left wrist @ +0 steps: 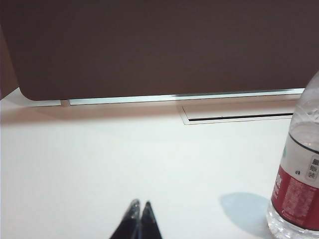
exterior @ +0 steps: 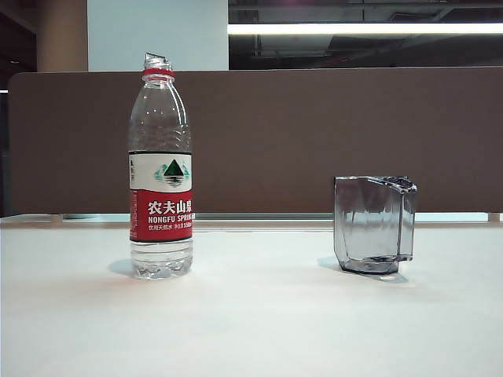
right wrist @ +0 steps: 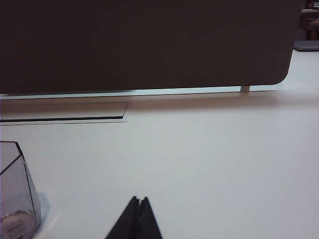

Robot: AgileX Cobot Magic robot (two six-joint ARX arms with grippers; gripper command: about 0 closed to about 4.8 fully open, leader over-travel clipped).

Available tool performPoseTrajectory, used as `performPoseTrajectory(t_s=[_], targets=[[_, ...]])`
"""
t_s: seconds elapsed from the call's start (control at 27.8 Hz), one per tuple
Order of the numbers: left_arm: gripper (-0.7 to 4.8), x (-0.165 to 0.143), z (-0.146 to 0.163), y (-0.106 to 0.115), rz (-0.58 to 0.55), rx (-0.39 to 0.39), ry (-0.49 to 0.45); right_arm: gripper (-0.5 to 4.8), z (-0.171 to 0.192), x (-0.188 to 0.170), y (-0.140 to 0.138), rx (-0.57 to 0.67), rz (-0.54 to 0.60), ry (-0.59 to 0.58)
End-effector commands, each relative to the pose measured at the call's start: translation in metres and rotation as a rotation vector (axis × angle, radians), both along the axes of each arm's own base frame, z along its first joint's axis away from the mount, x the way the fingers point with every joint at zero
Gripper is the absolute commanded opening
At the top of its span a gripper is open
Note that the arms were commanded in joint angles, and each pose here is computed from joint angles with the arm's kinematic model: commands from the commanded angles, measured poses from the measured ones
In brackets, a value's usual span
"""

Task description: Pick up the mineral water bottle with the left hand on the table and pour water into the mug until it's half full.

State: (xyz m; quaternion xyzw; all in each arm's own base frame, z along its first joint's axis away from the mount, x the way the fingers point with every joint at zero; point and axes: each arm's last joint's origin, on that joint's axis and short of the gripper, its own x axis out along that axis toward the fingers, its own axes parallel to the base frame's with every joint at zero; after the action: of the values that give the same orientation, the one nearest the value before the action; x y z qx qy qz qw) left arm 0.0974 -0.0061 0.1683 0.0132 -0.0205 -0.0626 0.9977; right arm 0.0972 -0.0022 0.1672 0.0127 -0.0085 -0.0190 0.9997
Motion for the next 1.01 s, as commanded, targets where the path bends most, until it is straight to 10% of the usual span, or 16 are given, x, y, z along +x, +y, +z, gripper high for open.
performPoseTrajectory(t_s=[0.04, 1.01], targets=[[-0.06, 0.000, 0.002, 0.000, -0.003, -0.001, -0.013, -0.05, 0.001, 0.000, 0.000, 0.000, -0.001, -0.018], [-0.06, 0.036, 0.097, -0.015, -0.111, -0.135, -0.045, -0.06, 0.122, -0.002, 0.007, 0.034, 0.243, -0.109]])
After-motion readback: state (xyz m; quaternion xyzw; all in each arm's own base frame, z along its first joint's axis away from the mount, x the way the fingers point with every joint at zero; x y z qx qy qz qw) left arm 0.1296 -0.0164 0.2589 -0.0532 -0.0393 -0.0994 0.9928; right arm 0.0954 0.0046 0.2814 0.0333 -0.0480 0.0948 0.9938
